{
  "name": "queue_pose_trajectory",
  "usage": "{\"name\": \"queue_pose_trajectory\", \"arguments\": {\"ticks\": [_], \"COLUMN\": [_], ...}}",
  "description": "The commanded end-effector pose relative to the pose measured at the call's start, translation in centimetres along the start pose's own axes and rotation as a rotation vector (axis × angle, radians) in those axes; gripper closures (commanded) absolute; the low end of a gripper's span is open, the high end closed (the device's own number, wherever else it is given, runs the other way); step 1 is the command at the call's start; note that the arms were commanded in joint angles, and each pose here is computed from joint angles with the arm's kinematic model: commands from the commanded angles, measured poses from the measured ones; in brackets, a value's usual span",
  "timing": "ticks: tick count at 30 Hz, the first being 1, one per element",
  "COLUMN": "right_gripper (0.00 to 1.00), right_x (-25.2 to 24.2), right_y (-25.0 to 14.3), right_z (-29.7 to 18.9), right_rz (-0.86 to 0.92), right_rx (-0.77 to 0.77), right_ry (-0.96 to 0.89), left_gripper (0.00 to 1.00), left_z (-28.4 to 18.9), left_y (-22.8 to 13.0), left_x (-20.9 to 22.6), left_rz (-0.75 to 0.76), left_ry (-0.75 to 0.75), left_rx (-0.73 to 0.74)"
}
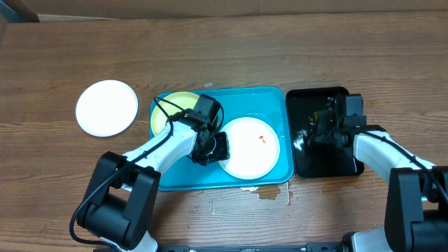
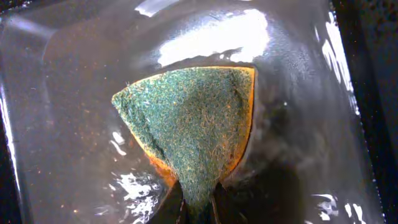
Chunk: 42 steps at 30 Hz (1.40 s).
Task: Clean dirty plates on tray and stack at the side
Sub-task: 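Grasp the green sponge and dip it in the water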
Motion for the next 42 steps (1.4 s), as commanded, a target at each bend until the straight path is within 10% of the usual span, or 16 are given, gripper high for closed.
{"name": "queue_pose_trajectory", "arguments": {"ticks": [1, 6, 42], "right_gripper": [0.95, 0.96, 0.96], "right_x": [-0.1, 0.1, 1.0], "right_y": [-0.8, 0.3, 5.0], "right_z": [0.6, -0.1, -7.4], "right_rz": [-0.023, -0.059, -0.066], "right_rx": [0.038, 0.051, 0.194], "right_ry": [-0.006, -0.007, -0.038], "left_gripper": [0.73, 0.96, 0.96], "left_z": [1.0, 0.9, 0.8], "left_y": [-0.2, -0.5, 1.0], "left_x": [1.1, 1.4, 2.1], "left_rz": [-0.021, -0.03, -0.263], "left_ry": [0.048, 0.059, 0.115], "left_rx": [0.023, 0.039, -0.069]}}
Point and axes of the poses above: each gripper's point midway between its finger pads, its own z axis out along the fingers, its own x axis along the line the jaws close on, y = z × x, the point moved 5 cm from there along -z, back along the fingers, and after that the axes turned 4 degrees about -z, right-handed, at the moved point
